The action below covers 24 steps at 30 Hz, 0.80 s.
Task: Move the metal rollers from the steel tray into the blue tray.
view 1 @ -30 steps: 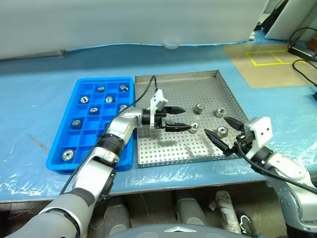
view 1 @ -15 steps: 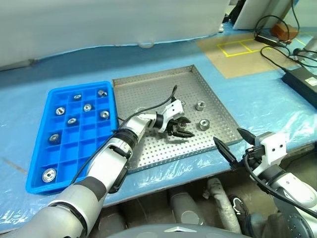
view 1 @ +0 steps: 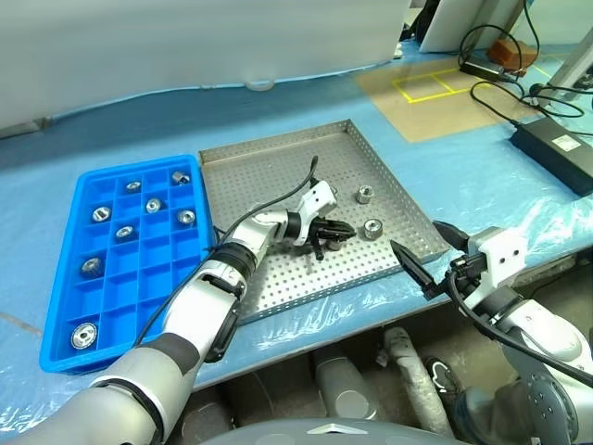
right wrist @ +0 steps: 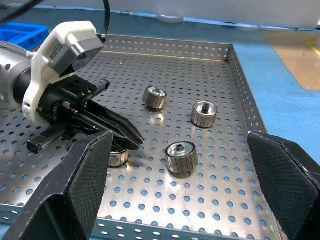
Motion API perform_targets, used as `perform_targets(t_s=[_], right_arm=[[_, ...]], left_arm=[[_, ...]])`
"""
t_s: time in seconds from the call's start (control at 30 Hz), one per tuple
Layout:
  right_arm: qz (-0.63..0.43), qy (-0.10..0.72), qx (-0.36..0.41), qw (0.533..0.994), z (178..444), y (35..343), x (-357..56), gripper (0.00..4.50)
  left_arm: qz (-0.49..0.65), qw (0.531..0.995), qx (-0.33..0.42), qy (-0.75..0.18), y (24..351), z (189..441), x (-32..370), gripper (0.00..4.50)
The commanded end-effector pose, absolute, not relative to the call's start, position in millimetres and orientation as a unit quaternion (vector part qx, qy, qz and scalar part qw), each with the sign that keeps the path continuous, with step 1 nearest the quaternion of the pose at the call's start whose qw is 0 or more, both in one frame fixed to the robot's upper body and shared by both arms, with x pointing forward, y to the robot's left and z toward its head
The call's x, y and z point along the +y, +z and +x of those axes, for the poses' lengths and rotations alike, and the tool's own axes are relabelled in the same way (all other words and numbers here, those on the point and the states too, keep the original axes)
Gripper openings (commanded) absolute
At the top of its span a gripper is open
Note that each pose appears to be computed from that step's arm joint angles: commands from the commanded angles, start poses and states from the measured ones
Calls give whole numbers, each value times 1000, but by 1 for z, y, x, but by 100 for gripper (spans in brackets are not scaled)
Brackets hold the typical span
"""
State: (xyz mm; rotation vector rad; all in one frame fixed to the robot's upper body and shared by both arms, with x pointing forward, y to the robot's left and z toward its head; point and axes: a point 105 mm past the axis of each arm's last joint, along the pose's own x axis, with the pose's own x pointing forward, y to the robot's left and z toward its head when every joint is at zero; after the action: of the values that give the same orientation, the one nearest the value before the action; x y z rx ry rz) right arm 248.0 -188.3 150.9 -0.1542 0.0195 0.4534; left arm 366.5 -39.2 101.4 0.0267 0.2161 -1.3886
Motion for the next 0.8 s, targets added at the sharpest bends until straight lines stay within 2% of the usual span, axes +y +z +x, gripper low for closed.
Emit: perform_targets(t_s=[0.03,0.27,0.4,0.5,0.63,0.8], right_arm=[[-77,264,-14,961,257,160,-177,450],[-81,346,-22,935,291,163,-154,450],[-82,411,-22,908,311,161,-129,450],[-83,461,-23,883,323,162,-108,450],[-88,518,-26,850,337,162,-84,450],[-95,570,-35,816,348,165,-58,450]], left_arm=[[-66,765,39,-639,149,372,-37,19],[-127,785,-11,-606,189,366,-12,19],[-100,826,-41,-553,197,360,13,19],[-54,872,-67,-482,200,362,39,19],[-59,907,-96,-405,211,354,68,19],[-55,950,-89,-294,198,344,106,19]])
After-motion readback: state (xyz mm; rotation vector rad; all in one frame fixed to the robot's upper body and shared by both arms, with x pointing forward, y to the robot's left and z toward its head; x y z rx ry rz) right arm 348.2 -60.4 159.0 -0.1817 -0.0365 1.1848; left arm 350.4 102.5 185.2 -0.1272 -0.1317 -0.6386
